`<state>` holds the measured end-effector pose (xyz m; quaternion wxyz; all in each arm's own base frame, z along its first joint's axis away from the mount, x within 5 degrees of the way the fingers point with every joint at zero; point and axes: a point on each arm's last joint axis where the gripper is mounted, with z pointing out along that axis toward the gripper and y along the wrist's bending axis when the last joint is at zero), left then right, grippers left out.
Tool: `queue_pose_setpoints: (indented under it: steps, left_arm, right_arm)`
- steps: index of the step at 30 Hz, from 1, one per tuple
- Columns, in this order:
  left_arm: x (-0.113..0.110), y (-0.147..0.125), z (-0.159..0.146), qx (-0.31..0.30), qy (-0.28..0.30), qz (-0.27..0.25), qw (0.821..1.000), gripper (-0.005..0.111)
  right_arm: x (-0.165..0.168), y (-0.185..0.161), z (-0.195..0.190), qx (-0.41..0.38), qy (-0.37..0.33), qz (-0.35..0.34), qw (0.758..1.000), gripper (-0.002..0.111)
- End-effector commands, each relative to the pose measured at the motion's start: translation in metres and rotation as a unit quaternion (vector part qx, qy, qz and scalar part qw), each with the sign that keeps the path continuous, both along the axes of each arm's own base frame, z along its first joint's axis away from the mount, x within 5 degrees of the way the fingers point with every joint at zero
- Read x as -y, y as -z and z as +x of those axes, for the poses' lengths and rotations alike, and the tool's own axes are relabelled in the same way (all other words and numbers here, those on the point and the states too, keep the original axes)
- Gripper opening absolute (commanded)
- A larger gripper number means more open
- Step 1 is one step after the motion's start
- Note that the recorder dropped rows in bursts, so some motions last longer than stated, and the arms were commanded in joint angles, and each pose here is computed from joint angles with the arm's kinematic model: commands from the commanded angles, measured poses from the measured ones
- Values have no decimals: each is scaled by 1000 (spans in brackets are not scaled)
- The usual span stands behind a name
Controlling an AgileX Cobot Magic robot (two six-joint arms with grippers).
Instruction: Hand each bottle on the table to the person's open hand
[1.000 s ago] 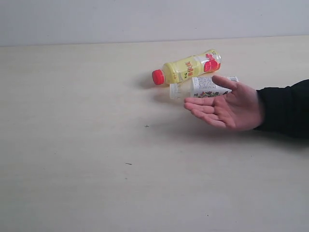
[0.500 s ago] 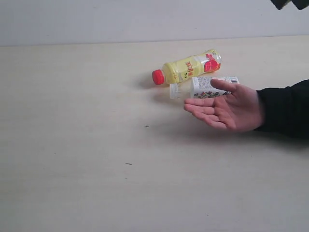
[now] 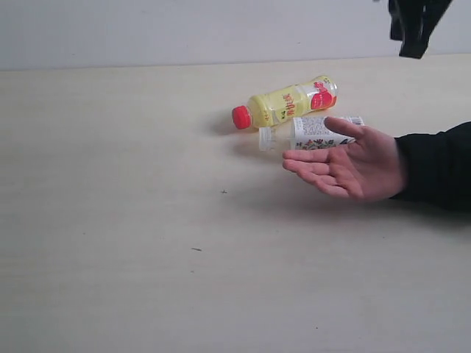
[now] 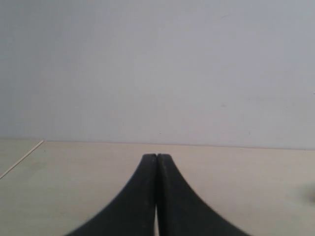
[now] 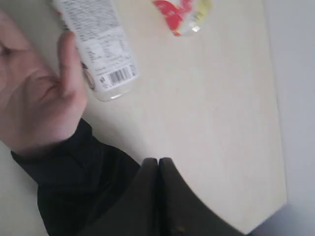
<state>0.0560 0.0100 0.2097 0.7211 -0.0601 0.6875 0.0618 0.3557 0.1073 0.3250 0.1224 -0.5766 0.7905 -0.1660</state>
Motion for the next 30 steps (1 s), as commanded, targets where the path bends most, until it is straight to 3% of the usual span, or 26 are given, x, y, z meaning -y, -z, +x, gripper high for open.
queue_pose_setpoints:
  steps: [1, 7, 14, 24, 30]
  left_arm:
    - [0, -1, -1, 5, -1, 5, 1000, 0]
    - [0, -1, -1, 5, -1, 5, 1000, 0]
    - [0, -1, -1, 5, -1, 5, 1000, 0]
    - [0, -1, -1, 5, -1, 5, 1000, 0]
    - [0, -1, -1, 5, -1, 5, 1000, 0]
  right_arm:
    - [-8, 21, 10, -45, -81, -8, 996, 0]
    - [-13, 42, 18, -74, -87, -9, 993, 0]
    - [-25, 42, 17, -72, -87, 63, 992, 9]
    - [-53, 57, 15, -86, -159, 71, 981, 10]
    - [-64, 81, 20, -111, -167, 63, 978, 27]
